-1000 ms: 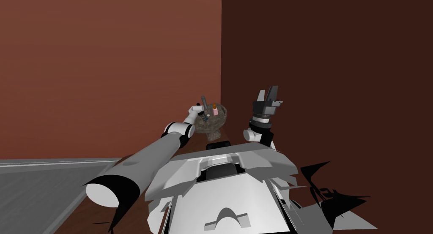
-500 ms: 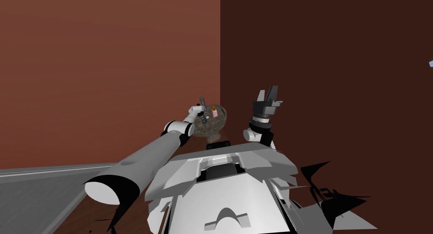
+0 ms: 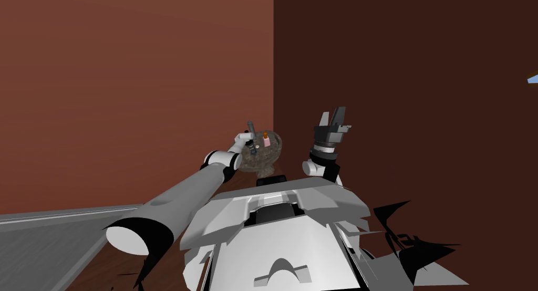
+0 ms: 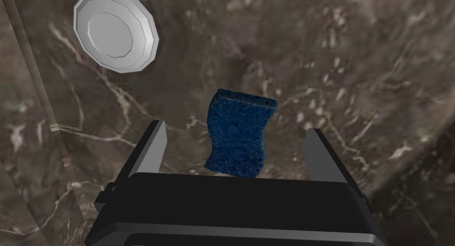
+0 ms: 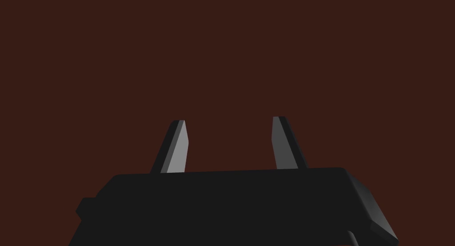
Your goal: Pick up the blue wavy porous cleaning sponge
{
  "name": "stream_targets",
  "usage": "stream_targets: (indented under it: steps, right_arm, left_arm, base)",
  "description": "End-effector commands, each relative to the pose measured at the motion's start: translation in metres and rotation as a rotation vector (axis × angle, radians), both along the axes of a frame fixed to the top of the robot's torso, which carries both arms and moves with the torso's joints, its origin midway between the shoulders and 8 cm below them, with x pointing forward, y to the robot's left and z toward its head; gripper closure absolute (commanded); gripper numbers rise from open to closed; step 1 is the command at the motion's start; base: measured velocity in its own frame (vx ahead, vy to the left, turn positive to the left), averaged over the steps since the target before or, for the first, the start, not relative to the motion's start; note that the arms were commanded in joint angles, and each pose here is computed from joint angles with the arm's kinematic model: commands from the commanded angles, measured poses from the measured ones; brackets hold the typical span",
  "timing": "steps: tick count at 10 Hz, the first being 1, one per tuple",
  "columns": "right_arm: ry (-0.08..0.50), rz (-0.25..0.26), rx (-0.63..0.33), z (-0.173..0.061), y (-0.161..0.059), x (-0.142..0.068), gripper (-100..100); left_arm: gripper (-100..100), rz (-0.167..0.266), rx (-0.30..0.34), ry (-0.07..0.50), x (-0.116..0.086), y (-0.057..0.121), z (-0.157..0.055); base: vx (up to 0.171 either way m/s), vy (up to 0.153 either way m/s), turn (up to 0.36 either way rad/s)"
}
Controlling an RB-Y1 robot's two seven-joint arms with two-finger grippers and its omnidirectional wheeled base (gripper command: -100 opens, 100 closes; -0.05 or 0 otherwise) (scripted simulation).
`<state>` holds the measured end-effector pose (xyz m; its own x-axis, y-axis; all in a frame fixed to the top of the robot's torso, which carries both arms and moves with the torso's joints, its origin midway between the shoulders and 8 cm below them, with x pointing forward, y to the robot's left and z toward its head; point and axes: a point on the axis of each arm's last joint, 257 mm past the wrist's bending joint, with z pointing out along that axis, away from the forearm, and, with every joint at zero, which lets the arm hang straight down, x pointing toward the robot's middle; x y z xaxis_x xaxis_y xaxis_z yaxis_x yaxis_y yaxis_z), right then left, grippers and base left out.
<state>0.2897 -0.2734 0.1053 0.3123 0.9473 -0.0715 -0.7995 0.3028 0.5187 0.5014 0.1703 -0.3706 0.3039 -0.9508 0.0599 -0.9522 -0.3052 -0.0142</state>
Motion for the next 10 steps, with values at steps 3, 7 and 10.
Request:
stream_targets:
  steps: [3,7,10]
  right_arm:
    - [0.000,0.000,0.000,0.000,0.000,0.000,0]
    - [0.000,0.000,0.000,0.000,0.000,0.000,0]
    - [0.000,0.000,0.000,0.000,0.000,0.000,0]
  left_arm:
    - [100,0.000,0.000,0.000,-0.004,0.003,-0.010]
    - [100,-0.001,0.000,0.001,-0.004,0.002,-0.009]
    - [100,0.000,0.000,0.001,0.003,-0.002,0.010]
  base:
    - [0.011,-0.010,-0.001]
    - [0.000,0.000,0.000]
    - [-0.016,0.013,0.005]
